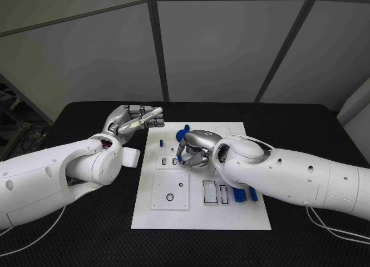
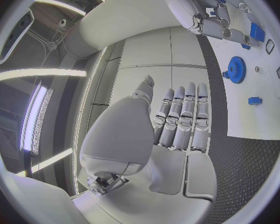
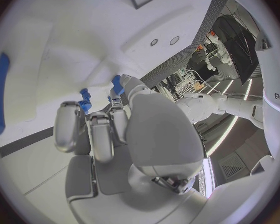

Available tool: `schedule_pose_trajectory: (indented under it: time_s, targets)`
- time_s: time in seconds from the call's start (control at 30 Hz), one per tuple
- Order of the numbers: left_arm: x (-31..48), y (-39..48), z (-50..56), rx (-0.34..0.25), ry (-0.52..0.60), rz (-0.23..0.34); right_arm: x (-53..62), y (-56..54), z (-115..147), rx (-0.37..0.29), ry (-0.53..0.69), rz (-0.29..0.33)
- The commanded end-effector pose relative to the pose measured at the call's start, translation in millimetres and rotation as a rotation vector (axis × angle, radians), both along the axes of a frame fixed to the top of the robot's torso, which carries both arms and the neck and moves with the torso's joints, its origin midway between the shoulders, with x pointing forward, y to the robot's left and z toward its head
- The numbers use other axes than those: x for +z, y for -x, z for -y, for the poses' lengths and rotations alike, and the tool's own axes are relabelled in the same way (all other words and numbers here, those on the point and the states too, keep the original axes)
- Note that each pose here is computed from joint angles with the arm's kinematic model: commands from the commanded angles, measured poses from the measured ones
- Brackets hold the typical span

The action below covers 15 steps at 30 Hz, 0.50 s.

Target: Assemble the parts on the task board

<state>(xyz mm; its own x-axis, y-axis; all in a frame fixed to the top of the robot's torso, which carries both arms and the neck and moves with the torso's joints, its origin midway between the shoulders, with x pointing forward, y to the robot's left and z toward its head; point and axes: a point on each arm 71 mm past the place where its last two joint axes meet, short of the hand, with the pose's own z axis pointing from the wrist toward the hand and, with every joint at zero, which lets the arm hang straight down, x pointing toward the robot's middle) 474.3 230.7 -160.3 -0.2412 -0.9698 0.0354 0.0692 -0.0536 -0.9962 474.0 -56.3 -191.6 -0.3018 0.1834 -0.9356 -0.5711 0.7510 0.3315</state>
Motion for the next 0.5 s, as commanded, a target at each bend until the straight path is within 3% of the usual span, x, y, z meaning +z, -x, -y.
schedule_pose_trajectory:
  time_s: [0.03,0.5]
  targets:
    - [1.1,0.1,1.5,-0.015,-0.001,0.003,-1.0,-0.2,-0.2,0.003,0.023,-0.002]
    - [1.0,0.0,1.2,-0.014,-0.001,0.002,-4.0,-1.8,-0.1,-0.001,0.048,-0.012]
